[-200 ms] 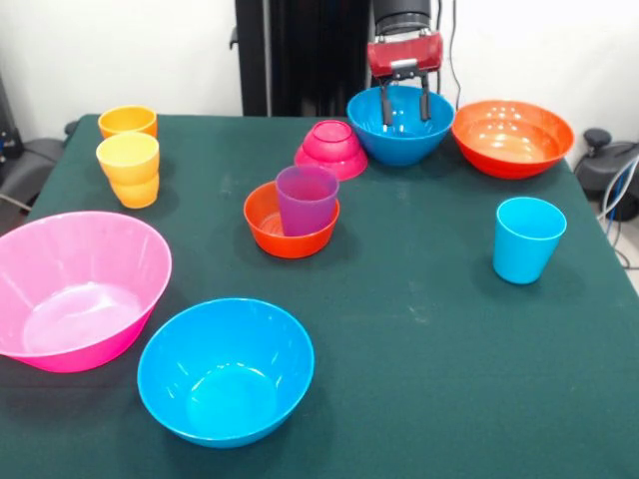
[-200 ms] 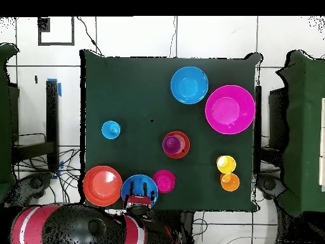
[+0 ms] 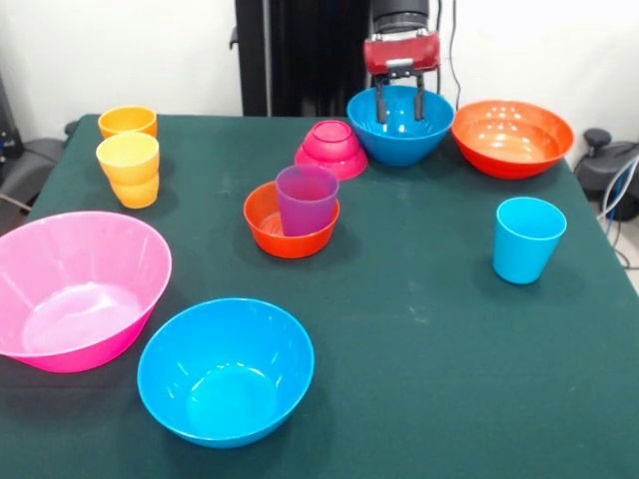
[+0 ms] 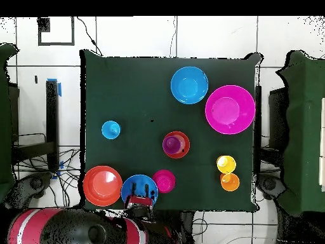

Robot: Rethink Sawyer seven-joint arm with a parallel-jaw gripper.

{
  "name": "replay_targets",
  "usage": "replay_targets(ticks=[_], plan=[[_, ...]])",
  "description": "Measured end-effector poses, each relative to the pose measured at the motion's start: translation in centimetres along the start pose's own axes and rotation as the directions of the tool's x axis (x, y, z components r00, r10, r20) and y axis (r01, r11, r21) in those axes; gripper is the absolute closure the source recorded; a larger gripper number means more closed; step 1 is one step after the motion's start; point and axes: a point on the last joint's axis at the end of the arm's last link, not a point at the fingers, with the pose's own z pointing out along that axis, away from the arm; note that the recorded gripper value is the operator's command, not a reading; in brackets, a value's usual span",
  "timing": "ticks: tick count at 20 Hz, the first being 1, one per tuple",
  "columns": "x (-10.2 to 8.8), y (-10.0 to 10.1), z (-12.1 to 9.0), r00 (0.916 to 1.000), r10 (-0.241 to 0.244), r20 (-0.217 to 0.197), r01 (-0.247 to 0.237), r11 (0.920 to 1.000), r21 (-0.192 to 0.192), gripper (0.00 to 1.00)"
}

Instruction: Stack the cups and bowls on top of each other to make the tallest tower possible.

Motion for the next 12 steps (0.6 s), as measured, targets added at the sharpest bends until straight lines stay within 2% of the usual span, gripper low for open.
replay_targets(ticks=[2, 4, 5, 6, 8, 10, 11, 12], plan=[[-0.1, -0.9, -0.5, 0.9966, 0.015, -0.080, -0.008, 0.9958, 0.091, 0.00], [-0.2, -1.4, -0.8, 0.9919, 0.026, -0.124, -0.008, 0.9898, 0.142, 0.00], [-0.2, -1.8, -1.0, 0.9871, 0.035, -0.156, -0.007, 0.9839, 0.178, 0.00], [-0.3, -2.5, -1.5, 0.9777, 0.051, -0.204, -0.002, 0.9727, 0.232, 0.00], [-0.4, -3.1, -2.0, 0.9680, 0.065, -0.242, 0.006, 0.9601, 0.280, 0.00], [-0.5, -3.4, -2.2, 0.9632, 0.069, -0.260, 0.013, 0.9531, 0.302, 0.00], [-0.7, -3.6, -2.5, 0.9596, 0.073, -0.272, 0.019, 0.9469, 0.321, 0.00], [-0.8, -3.6, -2.6, 0.9586, 0.074, -0.275, 0.021, 0.9452, 0.326, 0.00]])
